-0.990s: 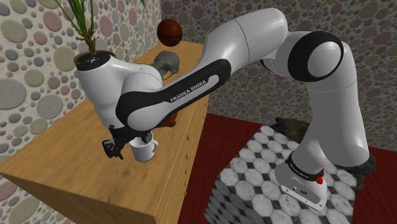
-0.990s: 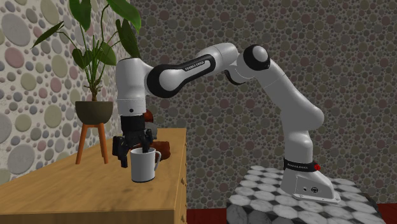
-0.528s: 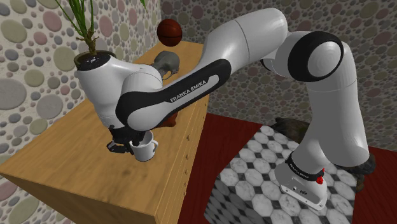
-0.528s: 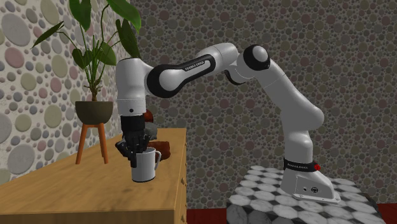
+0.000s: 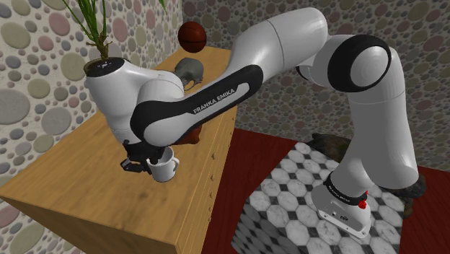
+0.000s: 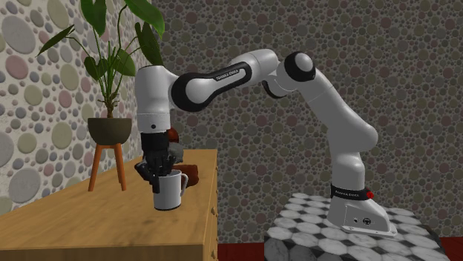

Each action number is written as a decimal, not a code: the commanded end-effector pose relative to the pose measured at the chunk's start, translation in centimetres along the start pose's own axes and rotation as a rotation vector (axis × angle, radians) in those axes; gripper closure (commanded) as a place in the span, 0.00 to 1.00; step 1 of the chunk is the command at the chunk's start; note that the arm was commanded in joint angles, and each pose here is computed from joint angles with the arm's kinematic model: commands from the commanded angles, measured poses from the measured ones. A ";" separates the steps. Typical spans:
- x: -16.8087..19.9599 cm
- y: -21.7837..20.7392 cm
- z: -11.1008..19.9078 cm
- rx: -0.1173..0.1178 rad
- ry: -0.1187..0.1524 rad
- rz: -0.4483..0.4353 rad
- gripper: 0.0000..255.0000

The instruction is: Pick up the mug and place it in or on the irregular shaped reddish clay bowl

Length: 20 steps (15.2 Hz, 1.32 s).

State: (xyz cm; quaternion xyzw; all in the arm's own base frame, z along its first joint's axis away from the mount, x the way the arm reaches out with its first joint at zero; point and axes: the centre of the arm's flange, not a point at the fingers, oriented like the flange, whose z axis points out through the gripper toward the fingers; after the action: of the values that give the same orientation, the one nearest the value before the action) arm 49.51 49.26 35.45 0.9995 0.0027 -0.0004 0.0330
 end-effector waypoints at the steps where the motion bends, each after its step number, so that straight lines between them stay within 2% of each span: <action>1: 0.0 0.0 -1.0 0.000 0.000 0.000 1.00; 20: 0.0 0.7 -11.0 0.000 0.000 0.000 1.00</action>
State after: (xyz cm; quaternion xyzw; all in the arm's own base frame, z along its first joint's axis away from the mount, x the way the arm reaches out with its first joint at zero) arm 49.57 49.23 45.82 0.9995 0.0027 -0.0003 0.0328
